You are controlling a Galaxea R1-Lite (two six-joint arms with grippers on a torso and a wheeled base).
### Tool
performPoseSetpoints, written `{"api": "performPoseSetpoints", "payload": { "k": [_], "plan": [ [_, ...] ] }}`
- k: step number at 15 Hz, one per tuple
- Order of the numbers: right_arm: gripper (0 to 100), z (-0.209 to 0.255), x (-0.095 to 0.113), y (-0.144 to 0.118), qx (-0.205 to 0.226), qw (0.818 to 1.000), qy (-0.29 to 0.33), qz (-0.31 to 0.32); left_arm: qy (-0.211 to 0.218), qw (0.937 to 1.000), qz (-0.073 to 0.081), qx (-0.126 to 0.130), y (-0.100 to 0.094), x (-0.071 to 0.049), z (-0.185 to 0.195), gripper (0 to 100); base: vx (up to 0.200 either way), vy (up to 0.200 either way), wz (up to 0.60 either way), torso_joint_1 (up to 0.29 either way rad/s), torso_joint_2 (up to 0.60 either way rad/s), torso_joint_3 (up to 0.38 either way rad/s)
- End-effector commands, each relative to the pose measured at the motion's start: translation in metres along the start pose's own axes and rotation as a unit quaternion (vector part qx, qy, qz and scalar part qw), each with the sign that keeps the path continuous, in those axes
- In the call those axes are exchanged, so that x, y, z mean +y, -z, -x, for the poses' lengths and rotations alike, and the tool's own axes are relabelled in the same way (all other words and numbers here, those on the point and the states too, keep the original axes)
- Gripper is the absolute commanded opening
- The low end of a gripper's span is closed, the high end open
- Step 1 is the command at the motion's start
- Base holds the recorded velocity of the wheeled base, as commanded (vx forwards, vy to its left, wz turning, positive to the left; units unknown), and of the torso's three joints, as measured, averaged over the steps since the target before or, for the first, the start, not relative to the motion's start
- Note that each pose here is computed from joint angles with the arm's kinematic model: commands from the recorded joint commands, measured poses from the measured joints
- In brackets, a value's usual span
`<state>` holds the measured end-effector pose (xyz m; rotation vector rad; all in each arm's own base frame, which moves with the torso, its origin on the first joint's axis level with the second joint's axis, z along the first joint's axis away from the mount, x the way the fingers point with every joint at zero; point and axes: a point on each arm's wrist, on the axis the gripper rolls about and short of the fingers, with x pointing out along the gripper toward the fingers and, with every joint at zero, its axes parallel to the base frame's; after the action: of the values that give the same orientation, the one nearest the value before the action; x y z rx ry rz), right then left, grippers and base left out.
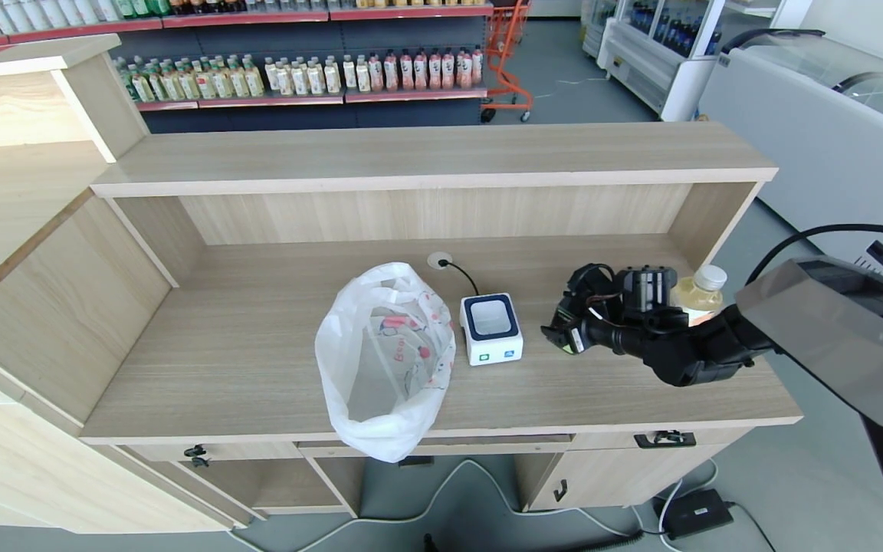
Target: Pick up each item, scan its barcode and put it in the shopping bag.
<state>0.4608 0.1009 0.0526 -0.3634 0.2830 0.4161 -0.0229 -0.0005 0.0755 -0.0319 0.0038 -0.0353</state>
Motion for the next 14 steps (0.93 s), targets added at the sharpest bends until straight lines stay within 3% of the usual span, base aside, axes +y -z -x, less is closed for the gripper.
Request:
{"api": "performPoseSetpoints", "payload": {
  "k": [1,9,11,14],
  "plan": [
    [0,-0.004,0.001,0.001,-0.002,1.000,0.001,0.008,0.000,1.0000,0.000,0.000,0.000,0.000,0.000,100,0.000,0.000,0.00,0.000,0.00,0.000],
    [0,0.002,0.002,0.012,0.005,1.000,0.005,0.019,0.000,1.0000,0.000,0.000,0.000,0.000,0.000,100,0.000,0.000,0.00,0.000,0.00,0.000],
    [0,0.008,0.002,0.013,-0.012,1.000,0.014,0.021,0.000,1.0000,0.000,0.000,0.000,0.000,0.000,100,0.000,0.000,0.00,0.000,0.00,0.000],
    [0,0.058,-0.016,-0.046,-0.091,0.994,0.047,0.031,0.000,1.0000,0.000,0.000,0.000,0.000,0.000,100,0.000,0.000,0.00,0.000,0.00,0.000]
  ]
}}
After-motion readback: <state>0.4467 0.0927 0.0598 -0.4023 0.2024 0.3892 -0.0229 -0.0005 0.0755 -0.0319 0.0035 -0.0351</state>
